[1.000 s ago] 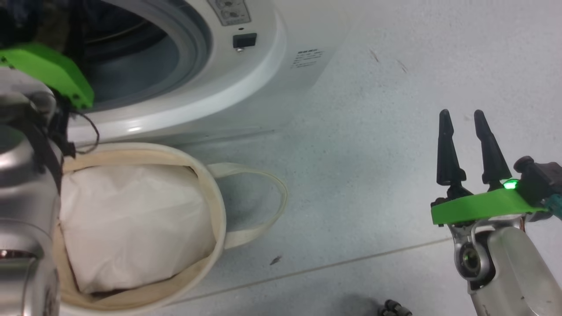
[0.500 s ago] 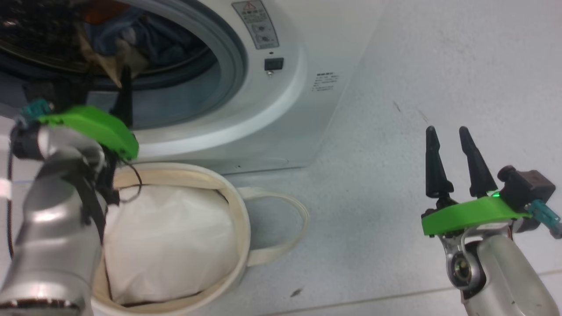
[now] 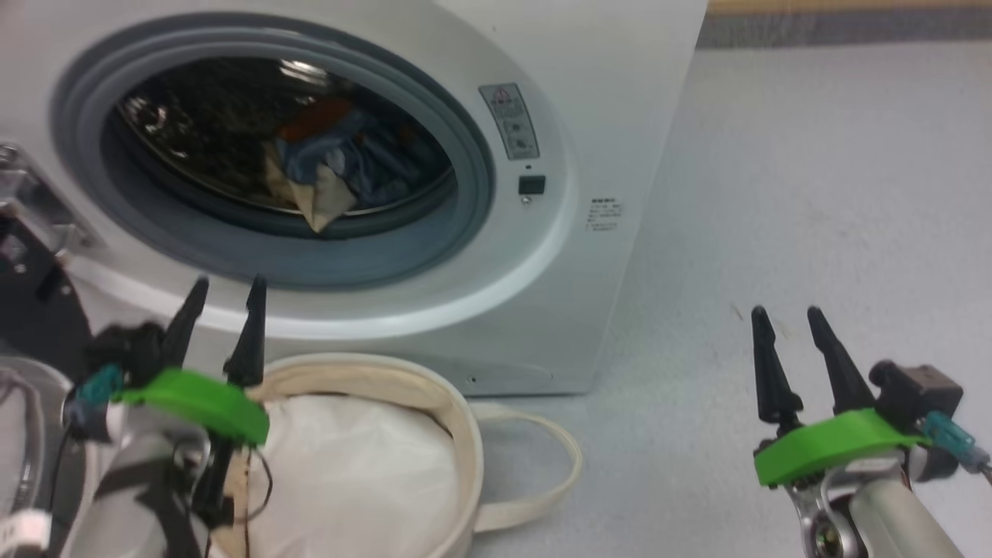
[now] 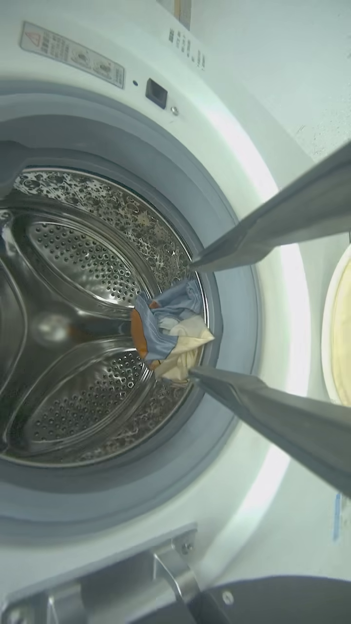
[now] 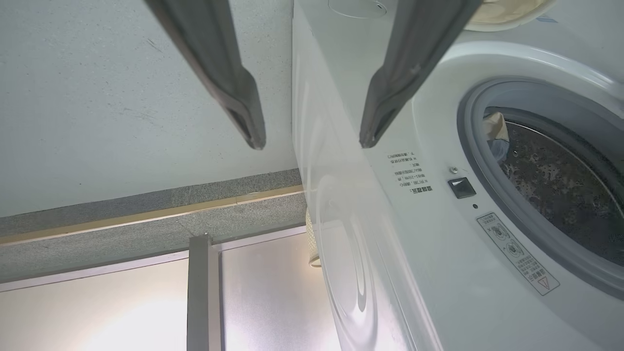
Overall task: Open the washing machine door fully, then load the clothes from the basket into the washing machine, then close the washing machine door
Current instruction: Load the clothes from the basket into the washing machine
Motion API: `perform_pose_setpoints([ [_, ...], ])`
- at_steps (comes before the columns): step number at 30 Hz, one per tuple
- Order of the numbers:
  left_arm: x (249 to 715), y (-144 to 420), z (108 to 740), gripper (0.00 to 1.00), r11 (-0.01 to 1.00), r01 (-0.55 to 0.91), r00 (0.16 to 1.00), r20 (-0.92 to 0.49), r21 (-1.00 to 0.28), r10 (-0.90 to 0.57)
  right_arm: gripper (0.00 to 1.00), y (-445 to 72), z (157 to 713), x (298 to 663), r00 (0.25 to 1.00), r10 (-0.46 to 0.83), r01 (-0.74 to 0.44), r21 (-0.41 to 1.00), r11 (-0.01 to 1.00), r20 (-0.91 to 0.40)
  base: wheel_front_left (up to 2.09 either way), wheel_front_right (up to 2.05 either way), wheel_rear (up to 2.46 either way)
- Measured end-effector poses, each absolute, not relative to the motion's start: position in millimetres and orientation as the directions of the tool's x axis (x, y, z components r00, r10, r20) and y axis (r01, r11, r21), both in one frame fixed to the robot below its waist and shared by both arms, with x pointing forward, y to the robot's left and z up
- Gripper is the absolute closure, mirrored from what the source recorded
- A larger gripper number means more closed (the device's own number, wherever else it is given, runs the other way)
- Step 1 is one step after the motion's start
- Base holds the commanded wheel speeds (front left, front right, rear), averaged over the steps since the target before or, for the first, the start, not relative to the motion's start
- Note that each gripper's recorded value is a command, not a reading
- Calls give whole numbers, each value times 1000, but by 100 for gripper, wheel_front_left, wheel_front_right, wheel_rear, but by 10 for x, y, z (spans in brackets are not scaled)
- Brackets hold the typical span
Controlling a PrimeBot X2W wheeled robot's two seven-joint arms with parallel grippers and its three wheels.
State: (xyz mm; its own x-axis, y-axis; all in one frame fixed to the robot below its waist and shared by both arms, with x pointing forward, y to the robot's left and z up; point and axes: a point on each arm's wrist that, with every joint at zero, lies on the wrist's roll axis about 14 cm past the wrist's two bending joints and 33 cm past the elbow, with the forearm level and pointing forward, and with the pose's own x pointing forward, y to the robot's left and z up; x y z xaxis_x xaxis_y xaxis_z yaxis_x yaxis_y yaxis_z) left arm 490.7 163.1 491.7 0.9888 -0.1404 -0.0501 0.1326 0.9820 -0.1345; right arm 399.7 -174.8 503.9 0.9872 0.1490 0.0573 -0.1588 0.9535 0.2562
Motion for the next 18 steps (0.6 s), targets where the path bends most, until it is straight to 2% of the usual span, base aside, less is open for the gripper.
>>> perform_pose_setpoints([
  [6,4394,2060,5004,0,988,55,998,-7,-145,-56,0,-1674,5133,3826,980,179,-194,247,949,81,0,0,0],
  [18,4123,2363,5107,0,988,-14,999,32,-151,19,0,-1679,5239,3832,978,178,-200,241,950,110,0,0,0],
])
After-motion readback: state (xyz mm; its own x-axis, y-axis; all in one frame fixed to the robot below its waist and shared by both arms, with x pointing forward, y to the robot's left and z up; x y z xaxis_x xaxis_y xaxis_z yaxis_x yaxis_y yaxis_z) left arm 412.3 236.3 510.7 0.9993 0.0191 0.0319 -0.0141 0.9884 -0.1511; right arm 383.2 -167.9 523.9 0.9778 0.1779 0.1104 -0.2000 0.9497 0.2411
